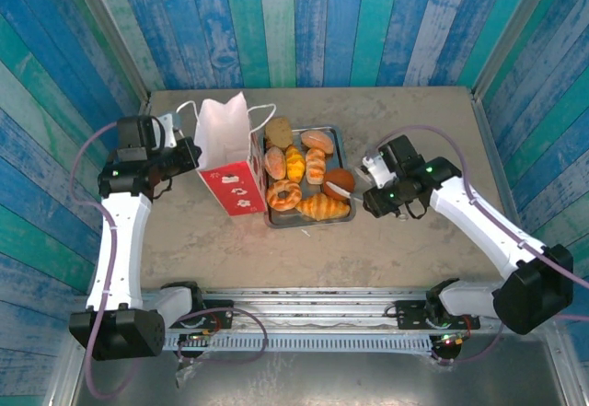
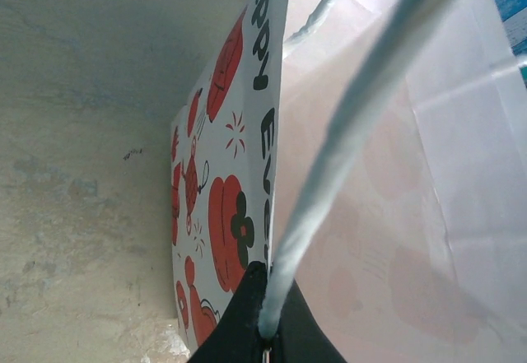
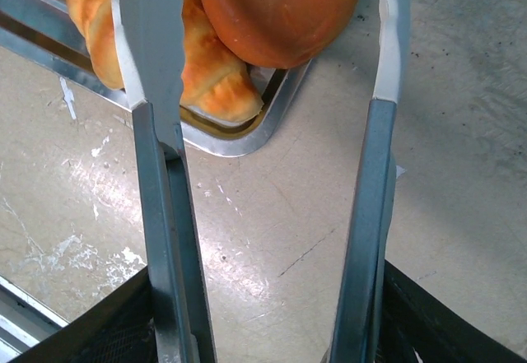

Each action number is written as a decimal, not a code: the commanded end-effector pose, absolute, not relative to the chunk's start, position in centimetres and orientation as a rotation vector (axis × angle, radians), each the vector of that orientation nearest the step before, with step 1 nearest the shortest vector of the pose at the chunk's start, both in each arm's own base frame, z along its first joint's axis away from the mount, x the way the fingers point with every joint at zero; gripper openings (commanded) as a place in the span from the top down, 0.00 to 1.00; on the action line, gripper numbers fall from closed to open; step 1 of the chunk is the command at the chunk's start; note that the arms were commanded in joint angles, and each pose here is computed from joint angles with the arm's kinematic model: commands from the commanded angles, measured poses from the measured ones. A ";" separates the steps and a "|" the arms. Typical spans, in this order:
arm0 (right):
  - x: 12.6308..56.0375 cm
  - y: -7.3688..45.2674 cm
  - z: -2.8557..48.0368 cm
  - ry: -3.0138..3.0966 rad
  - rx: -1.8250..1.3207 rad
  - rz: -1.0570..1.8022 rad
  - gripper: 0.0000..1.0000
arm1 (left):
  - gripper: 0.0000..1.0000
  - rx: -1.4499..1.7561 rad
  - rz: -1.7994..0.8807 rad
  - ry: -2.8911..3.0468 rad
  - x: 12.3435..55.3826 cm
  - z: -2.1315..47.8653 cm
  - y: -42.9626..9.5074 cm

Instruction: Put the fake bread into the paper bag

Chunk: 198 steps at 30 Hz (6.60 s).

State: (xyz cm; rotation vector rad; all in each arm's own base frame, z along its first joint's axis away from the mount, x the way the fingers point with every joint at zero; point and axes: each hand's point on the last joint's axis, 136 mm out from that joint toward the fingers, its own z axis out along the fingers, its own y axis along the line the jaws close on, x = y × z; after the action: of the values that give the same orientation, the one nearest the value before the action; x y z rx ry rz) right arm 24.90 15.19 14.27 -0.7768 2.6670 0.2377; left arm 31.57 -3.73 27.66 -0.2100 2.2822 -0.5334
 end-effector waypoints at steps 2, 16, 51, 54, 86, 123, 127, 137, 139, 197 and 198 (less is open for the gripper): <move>25.3 15.6 14.0 2.663 -0.810 0.218 0.37 | 1.00 -0.195 -0.540 2.229 31.4 29.0 -3.8; 26.4 15.8 12.2 2.703 -0.811 0.158 0.36 | 1.00 -0.196 -0.491 2.253 31.0 28.6 -3.3; 29.1 16.0 25.1 2.328 -0.656 0.050 0.63 | 0.06 -0.298 -0.323 2.058 27.8 33.7 -0.7; 29.4 17.6 28.3 2.238 -0.676 0.070 0.63 | 0.06 -0.318 -0.327 2.091 28.0 32.5 -0.6; 25.9 39.5 37.0 2.023 -1.085 0.412 0.61 | 0.41 -0.367 -0.498 2.044 28.6 28.0 -2.2; 25.9 39.4 31.5 2.145 -1.259 0.243 0.42 | 0.79 -0.361 -0.440 2.072 29.7 26.0 -1.5; 26.0 39.5 32.0 2.133 -1.247 0.254 0.40 | 0.88 -0.353 -0.473 2.071 29.8 25.9 -2.0; 26.1 39.3 34.8 2.064 -1.183 0.298 0.41 | 0.99 -0.340 -0.475 2.067 30.0 26.3 -2.0; 25.9 39.2 35.8 2.037 -1.163 0.323 0.42 | 0.99 -0.335 -0.470 2.064 30.0 26.6 -2.0; 31.1 21.1 13.7 2.758 -0.451 0.595 0.43 | 1.00 -0.299 -0.401 2.018 29.3 29.0 -1.4; 31.2 21.2 13.5 2.763 -0.452 0.593 0.43 | 1.00 -0.300 -0.399 2.020 29.3 29.0 -1.4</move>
State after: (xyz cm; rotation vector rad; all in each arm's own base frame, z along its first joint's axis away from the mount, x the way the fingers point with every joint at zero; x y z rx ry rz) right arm 30.72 20.83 13.81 -0.4652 2.7689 0.5699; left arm 29.55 -1.36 26.99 -0.3344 2.0705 -0.4075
